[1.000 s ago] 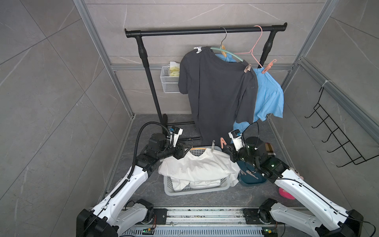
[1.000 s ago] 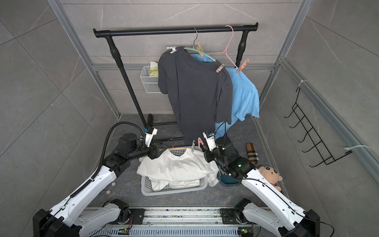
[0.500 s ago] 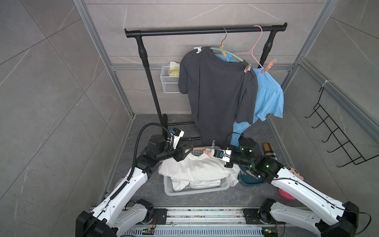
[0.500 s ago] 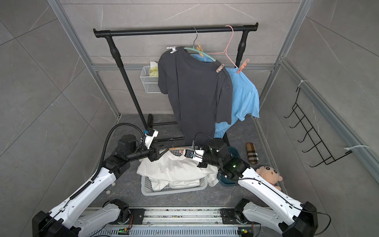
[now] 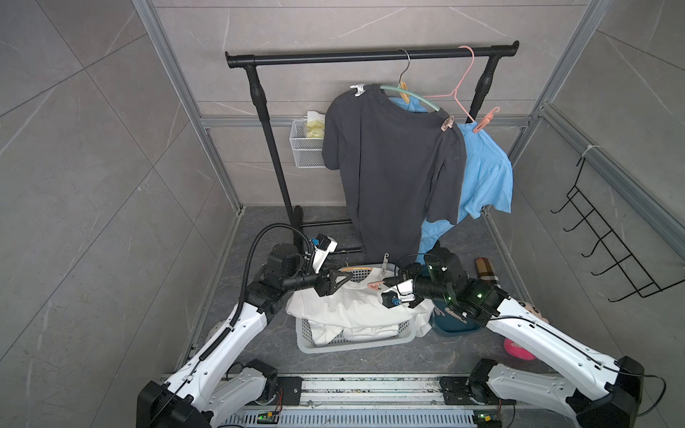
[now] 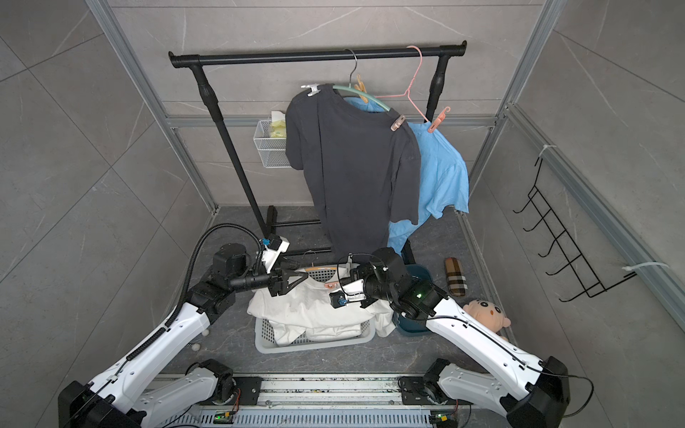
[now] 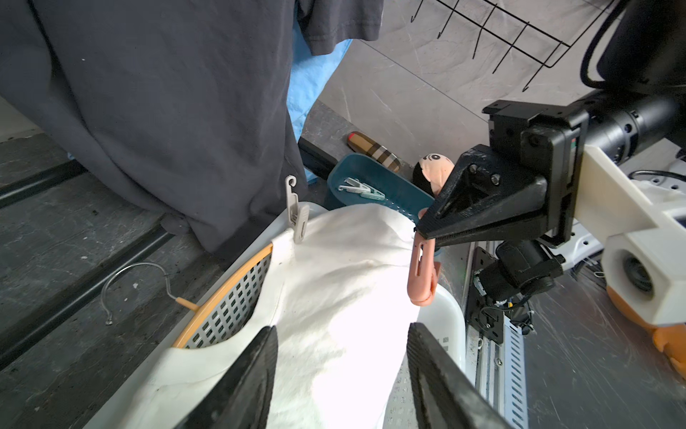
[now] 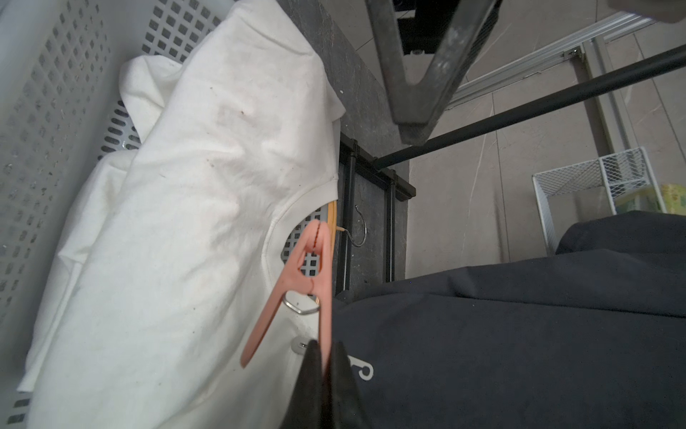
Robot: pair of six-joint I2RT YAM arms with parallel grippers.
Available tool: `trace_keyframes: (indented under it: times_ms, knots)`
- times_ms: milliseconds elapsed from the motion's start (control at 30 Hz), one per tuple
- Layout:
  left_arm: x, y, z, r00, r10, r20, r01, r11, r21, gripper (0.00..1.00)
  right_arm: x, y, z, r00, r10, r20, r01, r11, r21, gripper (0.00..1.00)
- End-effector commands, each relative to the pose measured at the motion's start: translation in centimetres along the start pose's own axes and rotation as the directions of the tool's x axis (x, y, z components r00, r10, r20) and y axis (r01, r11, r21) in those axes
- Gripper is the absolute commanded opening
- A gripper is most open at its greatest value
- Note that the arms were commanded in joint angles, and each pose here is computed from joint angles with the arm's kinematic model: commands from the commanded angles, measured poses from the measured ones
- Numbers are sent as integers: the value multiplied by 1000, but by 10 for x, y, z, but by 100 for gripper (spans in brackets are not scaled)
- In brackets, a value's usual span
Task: Use clothespins to secure the t-shirt on both sides of the hanger
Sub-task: Open the clothespin.
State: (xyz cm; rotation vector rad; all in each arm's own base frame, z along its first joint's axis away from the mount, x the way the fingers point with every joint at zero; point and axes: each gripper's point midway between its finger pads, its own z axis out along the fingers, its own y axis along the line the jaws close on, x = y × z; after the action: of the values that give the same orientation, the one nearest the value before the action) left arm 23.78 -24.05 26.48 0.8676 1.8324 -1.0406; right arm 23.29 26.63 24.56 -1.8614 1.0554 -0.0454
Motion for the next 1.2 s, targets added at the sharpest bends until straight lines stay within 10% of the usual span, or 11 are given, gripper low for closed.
trace_keyframes:
  times_ms: [0,567,1100,1167]
  knots:
    - [-8,-17,0,997,65,30,-67,994,87,60,0,-4,2,999,-46,-28,45,999,-30,0]
    - [31,-53,31,987,72,-144,-28,958,284,57,-28,-25,14,964,-260,49,257,965,60,0]
    - [32,-59,32,985,94,-142,-50,956,289,1,-39,-20,24,931,-359,58,356,933,56,0]
    - [29,-57,31,986,108,-127,-71,961,268,0,-39,-24,22,940,-337,50,333,940,79,16]
